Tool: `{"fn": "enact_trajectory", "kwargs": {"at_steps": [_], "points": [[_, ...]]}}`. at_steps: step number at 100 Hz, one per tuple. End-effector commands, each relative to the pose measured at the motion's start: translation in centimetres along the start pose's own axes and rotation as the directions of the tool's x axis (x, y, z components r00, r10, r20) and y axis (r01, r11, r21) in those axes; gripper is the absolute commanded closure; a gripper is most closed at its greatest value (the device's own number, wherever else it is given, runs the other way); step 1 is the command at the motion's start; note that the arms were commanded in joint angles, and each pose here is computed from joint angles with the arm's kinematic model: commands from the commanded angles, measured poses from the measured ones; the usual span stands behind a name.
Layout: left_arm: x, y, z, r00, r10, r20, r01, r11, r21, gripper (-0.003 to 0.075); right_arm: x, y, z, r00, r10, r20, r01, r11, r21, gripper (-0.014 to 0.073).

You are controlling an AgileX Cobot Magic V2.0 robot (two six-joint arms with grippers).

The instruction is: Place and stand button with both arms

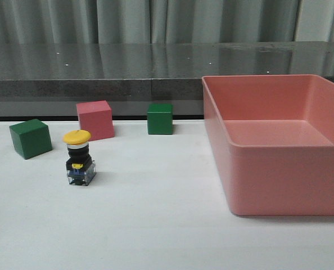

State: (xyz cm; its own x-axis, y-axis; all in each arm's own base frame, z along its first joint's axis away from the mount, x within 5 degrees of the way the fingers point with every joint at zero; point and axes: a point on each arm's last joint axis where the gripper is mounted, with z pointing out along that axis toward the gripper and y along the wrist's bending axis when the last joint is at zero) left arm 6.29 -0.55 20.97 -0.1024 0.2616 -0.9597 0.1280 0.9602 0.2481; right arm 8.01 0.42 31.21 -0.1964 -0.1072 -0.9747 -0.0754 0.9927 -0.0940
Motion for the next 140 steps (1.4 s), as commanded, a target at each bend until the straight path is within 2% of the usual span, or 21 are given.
{"fn": "enact_trajectory", "kwargs": {"at_steps": [1, 28, 48, 140], "points": [[-0.6, 0.2, -0.4, 0.992, -0.051, 0.117, 0.056, 0.998, -0.042, 0.0740, -1.6, -0.2, -0.2, 0.995, -0.015, 0.103, 0.013, 1.000, 0.014, 0.0708], [1.2, 0.2, -0.7, 0.984, -0.096, 0.147, 0.114, 0.987, -0.117, 0.0740, -1.6, -0.2, -0.2, 0.995, -0.015, 0.103, 0.013, 1.000, 0.014, 0.0708], [1.4, 0.1, -0.6, 0.976, -0.139, 0.169, 0.158, 0.982, -0.108, 0.0740, -1.6, -0.2, -0.2, 0.995, -0.015, 0.102, 0.013, 1.000, 0.014, 0.0708], [1.4, 0.1, -0.6, 0.976, -0.139, 0.167, 0.158, 0.982, -0.108, 0.0740, -1.6, -0.2, -0.4, 0.993, -0.022, 0.119, 0.020, 1.000, 0.018, 0.0708]]}}
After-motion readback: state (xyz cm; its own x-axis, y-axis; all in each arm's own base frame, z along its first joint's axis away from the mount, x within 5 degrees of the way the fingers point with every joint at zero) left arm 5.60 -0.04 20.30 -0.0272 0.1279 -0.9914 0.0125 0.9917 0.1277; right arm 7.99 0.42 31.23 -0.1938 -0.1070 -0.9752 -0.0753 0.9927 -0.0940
